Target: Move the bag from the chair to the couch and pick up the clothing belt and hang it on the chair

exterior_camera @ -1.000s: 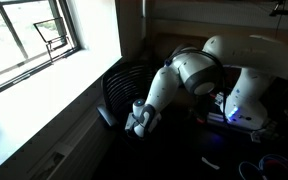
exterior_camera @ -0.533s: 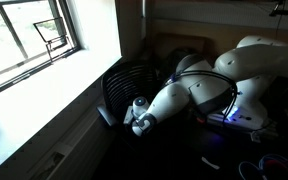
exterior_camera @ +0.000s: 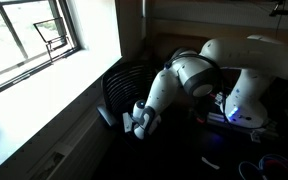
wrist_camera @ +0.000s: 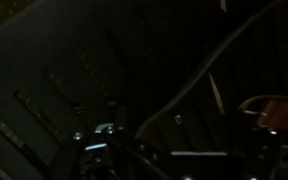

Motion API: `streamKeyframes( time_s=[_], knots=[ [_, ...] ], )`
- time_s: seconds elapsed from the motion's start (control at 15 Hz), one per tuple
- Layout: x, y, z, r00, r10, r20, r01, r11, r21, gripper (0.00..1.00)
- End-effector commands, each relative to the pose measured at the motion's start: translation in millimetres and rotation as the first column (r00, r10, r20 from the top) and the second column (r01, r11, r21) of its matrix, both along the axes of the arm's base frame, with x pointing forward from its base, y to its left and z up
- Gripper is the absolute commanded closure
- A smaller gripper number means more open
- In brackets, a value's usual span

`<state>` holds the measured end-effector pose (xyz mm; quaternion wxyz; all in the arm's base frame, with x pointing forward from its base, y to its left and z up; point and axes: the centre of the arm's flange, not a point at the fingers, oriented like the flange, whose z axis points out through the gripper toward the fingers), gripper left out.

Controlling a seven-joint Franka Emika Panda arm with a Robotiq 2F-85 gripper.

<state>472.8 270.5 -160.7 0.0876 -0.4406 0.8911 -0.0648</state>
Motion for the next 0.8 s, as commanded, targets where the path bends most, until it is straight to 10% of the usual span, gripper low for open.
streamKeyframes(
  time_s=[0.0,0.13,0.2,0.73],
  knots=[
    [-0.2,-1.3,-2.2,0.999,0.033,-0.008,-0.033,0.999,0.000,0.00],
    [1.8,-1.5,-6.1,0.999,0.033,-0.029,-0.033,0.999,0.008,0.00],
    [2.0,1.7,-11.4,0.998,0.030,-0.047,-0.029,0.999,0.019,0.25],
    [4.1,7.2,-19.3,0.991,0.063,-0.120,-0.056,0.997,0.061,0.75]
  ],
)
